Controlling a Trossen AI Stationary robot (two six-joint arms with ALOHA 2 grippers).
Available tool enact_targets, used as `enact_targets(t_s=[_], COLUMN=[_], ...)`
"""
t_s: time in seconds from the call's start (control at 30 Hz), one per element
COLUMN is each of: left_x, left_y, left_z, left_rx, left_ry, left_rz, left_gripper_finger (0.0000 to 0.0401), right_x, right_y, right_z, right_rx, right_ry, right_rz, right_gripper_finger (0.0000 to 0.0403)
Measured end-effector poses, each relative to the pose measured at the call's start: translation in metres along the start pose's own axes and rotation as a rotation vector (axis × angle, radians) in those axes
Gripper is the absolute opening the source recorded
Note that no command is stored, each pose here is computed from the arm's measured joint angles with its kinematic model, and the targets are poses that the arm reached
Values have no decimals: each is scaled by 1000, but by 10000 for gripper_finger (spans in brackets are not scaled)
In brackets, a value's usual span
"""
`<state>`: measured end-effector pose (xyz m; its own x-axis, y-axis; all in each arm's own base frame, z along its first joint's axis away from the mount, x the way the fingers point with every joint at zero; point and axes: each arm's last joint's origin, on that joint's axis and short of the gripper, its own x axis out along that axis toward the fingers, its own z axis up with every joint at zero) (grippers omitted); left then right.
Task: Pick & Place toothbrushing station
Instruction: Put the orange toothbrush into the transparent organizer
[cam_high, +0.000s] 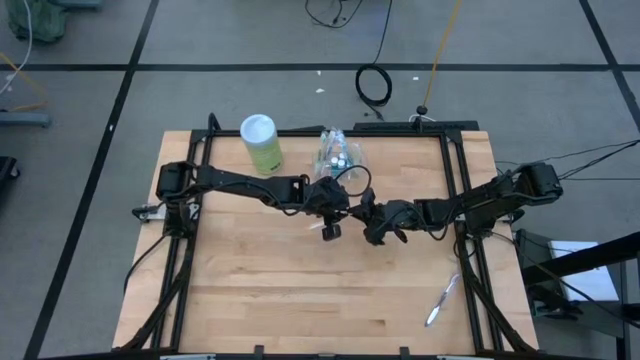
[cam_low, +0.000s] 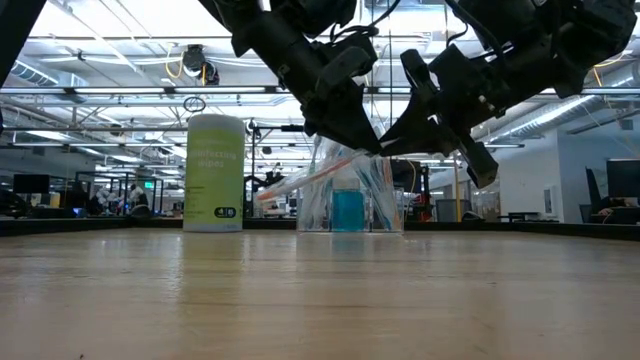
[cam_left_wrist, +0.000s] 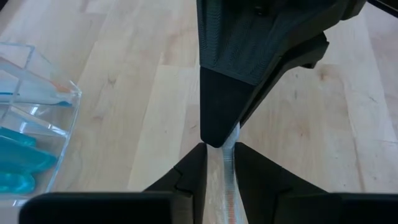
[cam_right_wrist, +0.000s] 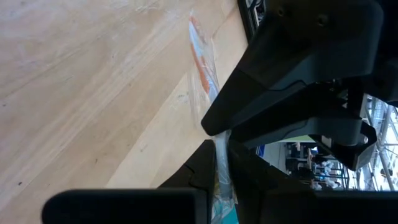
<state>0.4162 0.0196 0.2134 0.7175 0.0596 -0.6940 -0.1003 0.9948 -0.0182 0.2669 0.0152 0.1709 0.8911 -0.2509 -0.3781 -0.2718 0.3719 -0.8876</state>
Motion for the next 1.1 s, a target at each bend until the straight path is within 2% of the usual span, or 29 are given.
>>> enact_targets(t_s=[0.27, 0.5, 0.6, 0.7, 0.87, 1.0, 1.1], left_x=[0, 0, 0, 0, 0, 0, 0], left_y=[1, 1, 1, 1, 2, 5, 10], left_z=[0, -1, -1, -1, -1, -1, -1], left_rx=[18, 46, 49, 49, 70, 73, 75], left_ry=[6, 17, 16, 17, 18, 19, 17], left_rz=[10, 13, 16, 24, 33, 88, 125], left_gripper_finger=[81, 11, 22, 31, 8, 18, 11], right_x=[0, 0, 0, 0, 0, 0, 0], right_y=[0, 0, 0, 0, 0, -1, -1], right_z=[0, 0, 0, 0, -1, -2, -3], right_rx=[-3, 0, 13, 85, 130, 151, 183], right_ry=[3, 5, 2, 2, 39, 94, 97], right_rz=[-1, -2, -1, -1, -21, -49, -53], right_gripper_finger=[25, 33, 38, 41, 47, 50, 50])
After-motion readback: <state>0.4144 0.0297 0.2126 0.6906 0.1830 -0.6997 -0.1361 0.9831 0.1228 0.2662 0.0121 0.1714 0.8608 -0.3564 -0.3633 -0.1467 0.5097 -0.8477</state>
